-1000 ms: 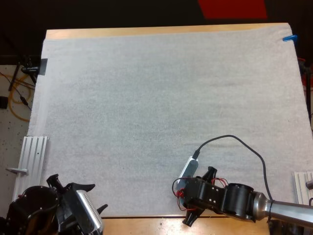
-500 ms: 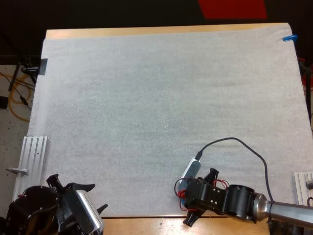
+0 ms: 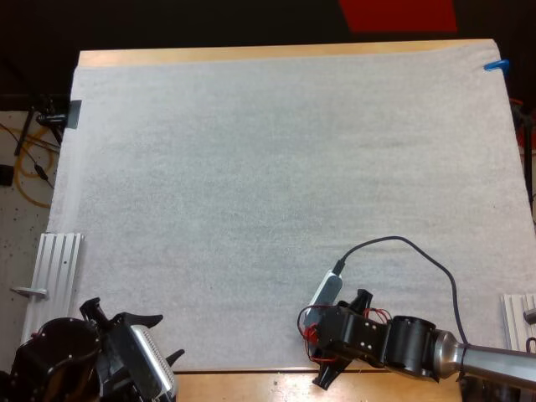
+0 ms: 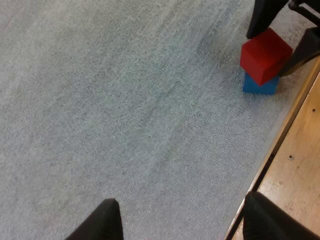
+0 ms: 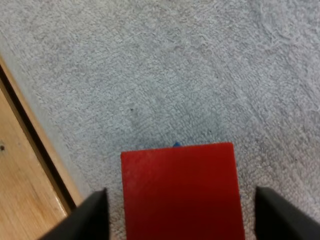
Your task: Stack red cube on blue cube
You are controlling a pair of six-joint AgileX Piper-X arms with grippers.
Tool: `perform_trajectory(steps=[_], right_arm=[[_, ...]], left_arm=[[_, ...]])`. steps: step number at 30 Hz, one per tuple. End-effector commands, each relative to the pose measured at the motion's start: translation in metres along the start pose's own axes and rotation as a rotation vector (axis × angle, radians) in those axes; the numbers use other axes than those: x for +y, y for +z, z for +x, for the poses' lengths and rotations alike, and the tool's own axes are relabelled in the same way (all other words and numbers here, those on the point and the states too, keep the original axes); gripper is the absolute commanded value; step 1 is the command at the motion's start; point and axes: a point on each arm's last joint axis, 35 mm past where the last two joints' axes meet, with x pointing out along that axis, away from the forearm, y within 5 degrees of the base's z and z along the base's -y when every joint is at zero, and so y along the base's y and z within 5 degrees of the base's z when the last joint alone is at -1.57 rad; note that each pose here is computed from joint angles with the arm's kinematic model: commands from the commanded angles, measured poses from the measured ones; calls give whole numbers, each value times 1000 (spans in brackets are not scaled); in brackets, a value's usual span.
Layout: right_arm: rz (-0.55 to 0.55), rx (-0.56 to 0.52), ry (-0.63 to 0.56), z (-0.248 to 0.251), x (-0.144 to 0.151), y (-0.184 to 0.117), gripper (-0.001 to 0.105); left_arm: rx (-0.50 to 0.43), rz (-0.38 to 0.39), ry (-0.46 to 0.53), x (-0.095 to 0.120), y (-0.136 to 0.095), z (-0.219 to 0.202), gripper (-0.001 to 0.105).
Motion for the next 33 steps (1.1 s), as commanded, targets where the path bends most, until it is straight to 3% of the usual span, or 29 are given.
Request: perform_trajectory(steps=[1, 6, 11, 19, 25, 28, 33], right_arm=[[6, -11, 6, -1, 0, 1, 64], [4, -4, -17, -7, -2, 8, 64], [-5, 15, -50, -28, -9, 26, 64], [-24, -111, -73, -67, -20, 57, 64], [78, -179, -77, -75, -52, 65, 64], [150, -224, -94, -75, -78, 62, 64], [251, -210, -213, -77, -130, 42, 64]], left_arm=[[-3, 10, -8, 0, 1, 0, 52], [-3, 10, -8, 0, 1, 0, 52], [-23, 12, -80, -3, 2, 0, 52], [-77, 20, -104, -3, 8, 0, 52], [-153, -78, -99, 0, 23, 3, 52], [-186, -79, -55, 3, 34, 7, 52], [-237, -98, 143, 17, 58, 20, 52]])
